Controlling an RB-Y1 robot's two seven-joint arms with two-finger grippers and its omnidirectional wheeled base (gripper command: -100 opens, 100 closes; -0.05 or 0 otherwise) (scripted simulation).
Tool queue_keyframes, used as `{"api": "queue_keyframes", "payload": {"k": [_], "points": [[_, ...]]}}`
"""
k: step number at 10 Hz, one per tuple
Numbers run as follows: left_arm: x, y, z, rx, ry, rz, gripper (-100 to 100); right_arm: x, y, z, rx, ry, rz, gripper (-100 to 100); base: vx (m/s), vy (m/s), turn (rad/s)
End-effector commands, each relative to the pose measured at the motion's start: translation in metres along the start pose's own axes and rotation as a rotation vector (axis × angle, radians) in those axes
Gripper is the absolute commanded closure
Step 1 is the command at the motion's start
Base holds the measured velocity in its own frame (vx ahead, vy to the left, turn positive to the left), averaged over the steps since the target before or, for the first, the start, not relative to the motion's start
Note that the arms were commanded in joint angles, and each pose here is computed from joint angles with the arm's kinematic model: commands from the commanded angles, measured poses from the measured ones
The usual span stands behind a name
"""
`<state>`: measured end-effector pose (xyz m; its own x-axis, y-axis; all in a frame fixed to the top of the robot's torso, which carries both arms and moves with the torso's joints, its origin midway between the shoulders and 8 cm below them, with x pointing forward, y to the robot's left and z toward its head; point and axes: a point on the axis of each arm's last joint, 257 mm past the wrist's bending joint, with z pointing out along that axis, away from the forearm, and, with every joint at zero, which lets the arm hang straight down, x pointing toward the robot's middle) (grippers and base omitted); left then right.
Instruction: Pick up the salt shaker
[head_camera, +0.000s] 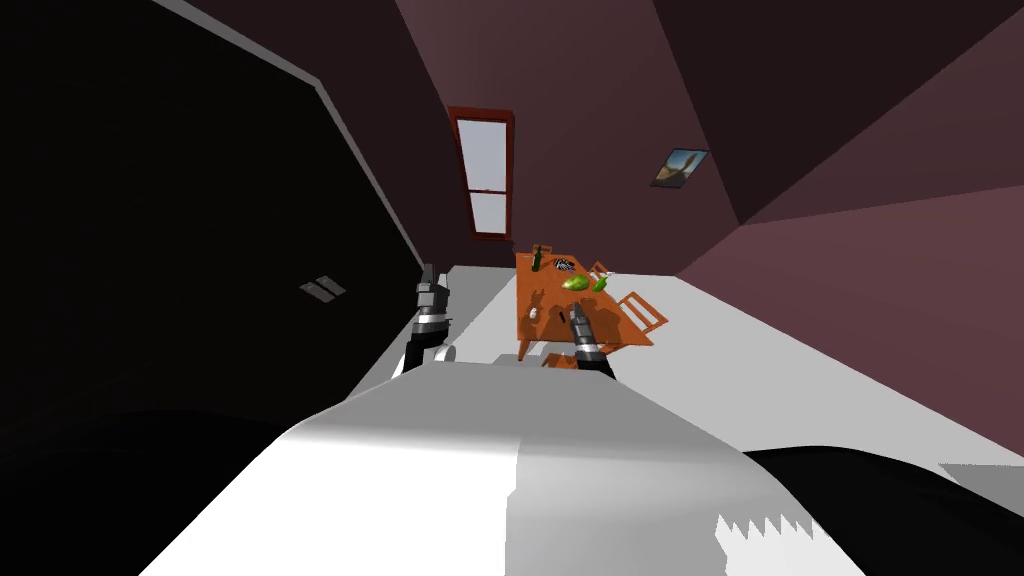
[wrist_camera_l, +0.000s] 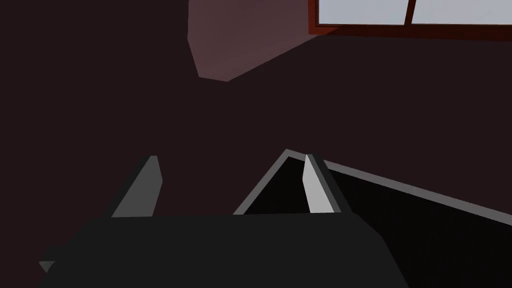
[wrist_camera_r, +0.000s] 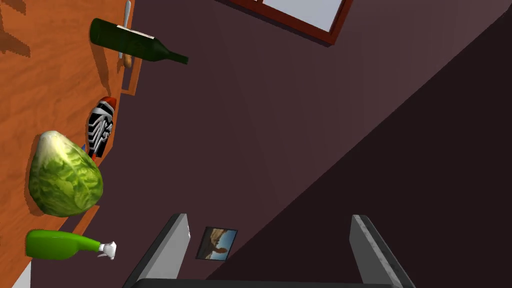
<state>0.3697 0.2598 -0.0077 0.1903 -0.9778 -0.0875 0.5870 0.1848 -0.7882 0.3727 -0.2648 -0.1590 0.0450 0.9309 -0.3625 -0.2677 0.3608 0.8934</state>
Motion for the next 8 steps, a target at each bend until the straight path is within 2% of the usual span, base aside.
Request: {"api": "queue_keyframes", "payload": {"k": [1,2,4,5,7,8], "points": [[0.0,0.0,0.0,0.0,0.0,0.0,0,0.011,-0.028,-0.013,0.063,0.059,-0.036,-100,-0.051,0.054,0.324],[0.0,0.0,0.0,0.0,0.0,0.0,0,0.02,-0.046,-0.023,0.105,0.099,-0.06,-100,-0.052,0.071,0.114],[0.0,0.0,0.0,0.0,0.0,0.0,0,0.035,-0.083,-0.047,0.188,0.186,-0.114,-100,-0.034,0.08,0.3],[0.0,0.0,0.0,0.0,0.0,0.0,0,0.035,-0.085,-0.048,0.193,0.187,-0.114,-100,-0.014,0.056,0.058],[0.0,0.0,0.0,0.0,0.0,0.0,0,0.047,-0.119,-0.076,0.268,0.282,-0.178,-100,-0.009,0.064,0.238],[0.0,0.0,0.0,0.0,0.0,0.0,0,0.047,-0.126,-0.08,0.282,0.285,-0.18,-100,0.002,0.051,0.106]]}}
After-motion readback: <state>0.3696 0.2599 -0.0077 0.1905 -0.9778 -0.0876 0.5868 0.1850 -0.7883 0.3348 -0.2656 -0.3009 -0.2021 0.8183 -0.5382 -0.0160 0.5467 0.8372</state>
